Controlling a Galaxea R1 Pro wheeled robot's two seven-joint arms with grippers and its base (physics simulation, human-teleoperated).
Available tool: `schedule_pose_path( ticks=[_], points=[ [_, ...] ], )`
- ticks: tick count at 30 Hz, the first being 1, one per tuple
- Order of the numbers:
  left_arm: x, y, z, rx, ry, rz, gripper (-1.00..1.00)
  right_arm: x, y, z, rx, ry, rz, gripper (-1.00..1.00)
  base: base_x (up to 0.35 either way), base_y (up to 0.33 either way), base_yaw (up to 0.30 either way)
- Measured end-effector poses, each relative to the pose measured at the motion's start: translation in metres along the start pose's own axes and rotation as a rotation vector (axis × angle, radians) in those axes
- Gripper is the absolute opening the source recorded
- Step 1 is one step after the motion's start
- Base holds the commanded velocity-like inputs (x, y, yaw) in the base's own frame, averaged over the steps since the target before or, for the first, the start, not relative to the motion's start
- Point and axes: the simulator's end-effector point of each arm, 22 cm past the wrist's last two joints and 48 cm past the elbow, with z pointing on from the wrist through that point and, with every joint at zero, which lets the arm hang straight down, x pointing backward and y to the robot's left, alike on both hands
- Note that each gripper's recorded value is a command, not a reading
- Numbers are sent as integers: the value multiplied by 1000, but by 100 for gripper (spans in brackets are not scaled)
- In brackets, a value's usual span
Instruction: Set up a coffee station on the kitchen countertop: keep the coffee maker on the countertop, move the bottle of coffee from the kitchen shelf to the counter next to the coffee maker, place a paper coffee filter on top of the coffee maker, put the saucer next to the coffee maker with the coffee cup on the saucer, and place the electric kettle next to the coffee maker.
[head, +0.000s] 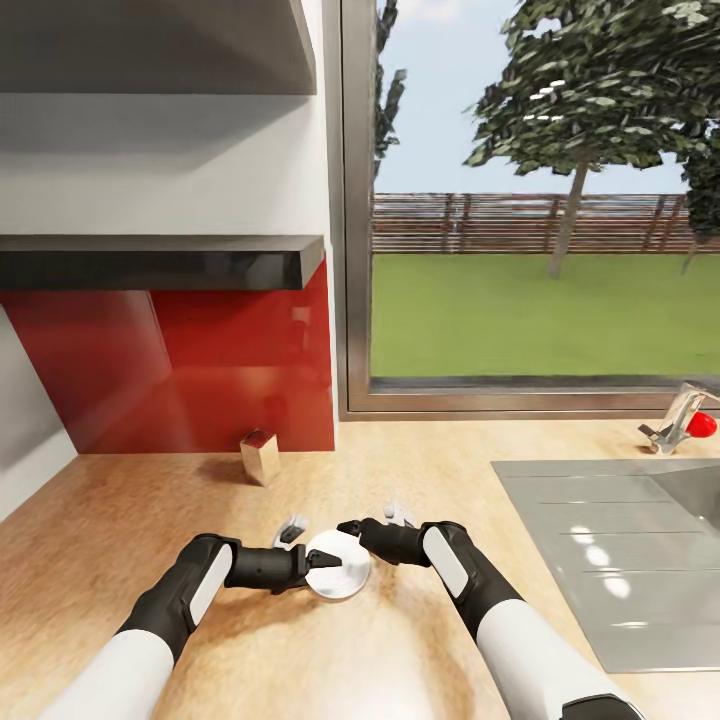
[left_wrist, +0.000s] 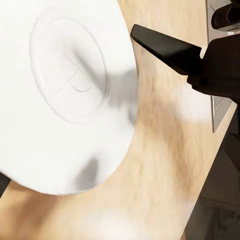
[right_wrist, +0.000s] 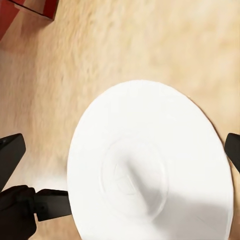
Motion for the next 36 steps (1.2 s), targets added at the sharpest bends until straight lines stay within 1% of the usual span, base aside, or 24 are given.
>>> schedule_pose_path(
  ticks=[10,16,24,36],
  points=[
    [0,0,0,0,0,0,100,6,-5,2,8,10,16,100,0,0,0],
    [0,0,0,0,0,0,100,3,-6,2,11,-3,12,100,0,0,0],
    [2,-6,6,10,5,4,100,3,-7,2,11,-4,12,100,0,0,0],
    [3,-8,7,15,6,2,100,3,-7,2,11,-4,12,100,0,0,0]
  ],
)
